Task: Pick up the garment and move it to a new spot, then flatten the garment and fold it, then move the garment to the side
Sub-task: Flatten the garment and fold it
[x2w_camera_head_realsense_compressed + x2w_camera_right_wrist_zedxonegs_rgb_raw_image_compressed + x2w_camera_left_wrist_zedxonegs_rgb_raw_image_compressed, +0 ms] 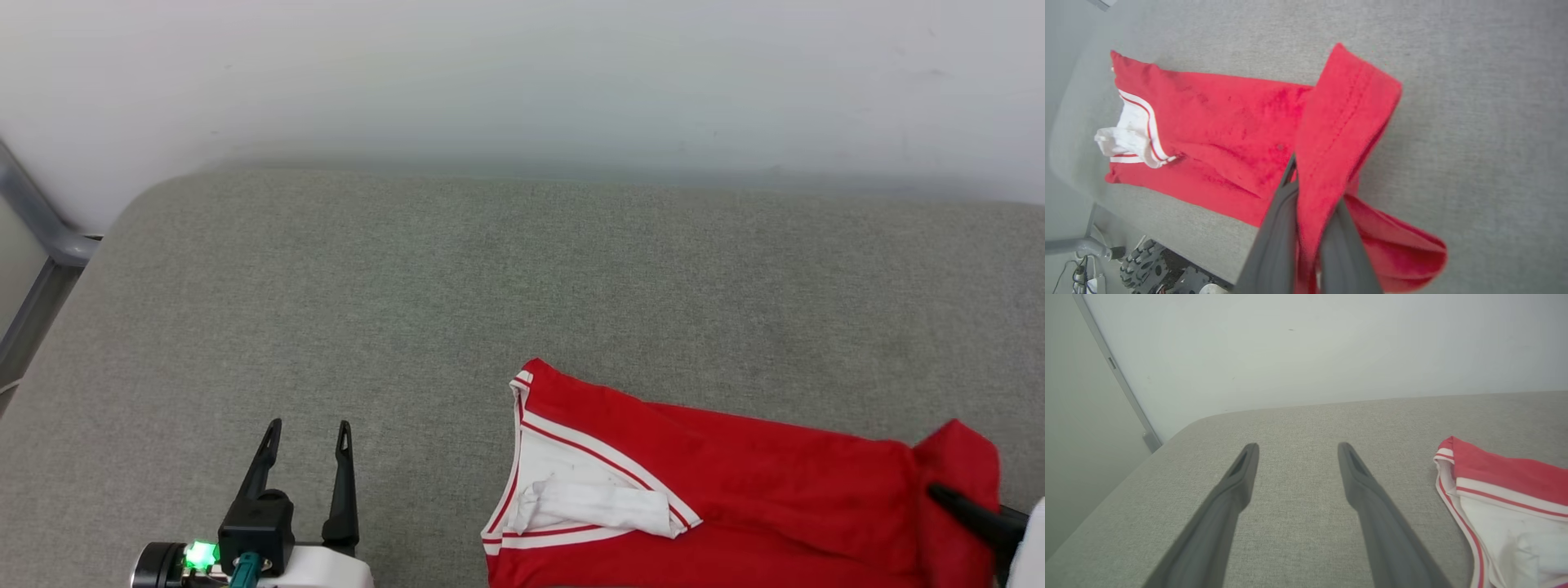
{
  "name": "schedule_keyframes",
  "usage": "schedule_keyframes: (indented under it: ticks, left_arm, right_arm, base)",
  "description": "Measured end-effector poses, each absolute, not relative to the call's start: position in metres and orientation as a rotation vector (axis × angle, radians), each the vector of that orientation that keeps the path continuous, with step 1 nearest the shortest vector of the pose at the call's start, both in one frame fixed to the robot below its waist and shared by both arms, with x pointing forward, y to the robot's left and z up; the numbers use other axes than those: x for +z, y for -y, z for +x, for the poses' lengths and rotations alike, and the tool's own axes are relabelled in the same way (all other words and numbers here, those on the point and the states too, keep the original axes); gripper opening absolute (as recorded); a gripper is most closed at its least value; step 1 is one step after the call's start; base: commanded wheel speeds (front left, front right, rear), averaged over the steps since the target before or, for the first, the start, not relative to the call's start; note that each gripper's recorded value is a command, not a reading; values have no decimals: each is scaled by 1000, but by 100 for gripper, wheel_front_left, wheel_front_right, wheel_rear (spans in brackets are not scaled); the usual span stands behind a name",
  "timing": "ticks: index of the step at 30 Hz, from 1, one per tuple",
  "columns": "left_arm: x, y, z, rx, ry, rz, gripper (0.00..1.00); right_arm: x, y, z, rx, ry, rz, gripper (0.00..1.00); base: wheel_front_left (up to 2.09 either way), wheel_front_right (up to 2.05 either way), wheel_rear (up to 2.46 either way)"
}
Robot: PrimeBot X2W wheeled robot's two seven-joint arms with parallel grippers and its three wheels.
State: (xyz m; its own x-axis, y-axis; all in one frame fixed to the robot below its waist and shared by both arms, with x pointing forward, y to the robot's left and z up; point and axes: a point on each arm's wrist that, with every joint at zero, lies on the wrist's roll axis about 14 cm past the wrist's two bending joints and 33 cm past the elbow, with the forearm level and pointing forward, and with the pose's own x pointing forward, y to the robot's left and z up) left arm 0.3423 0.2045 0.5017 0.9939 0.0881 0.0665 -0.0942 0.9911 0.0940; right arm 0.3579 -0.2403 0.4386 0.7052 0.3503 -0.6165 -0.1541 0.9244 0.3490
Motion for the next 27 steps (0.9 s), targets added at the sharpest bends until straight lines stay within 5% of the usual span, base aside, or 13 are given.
schedule_keyframes:
  ticks: [6, 27]
  left_arm:
    - [501, -204, 344, 91, 59, 99, 100]
    - [487, -205, 358, 102, 14, 94, 100]
  right_arm:
    - [455, 181, 358, 461, -714, 320, 0]
    - [457, 6, 386, 947, -706, -89, 0]
  base:
    - [0, 0, 0]
    - [0, 0, 0]
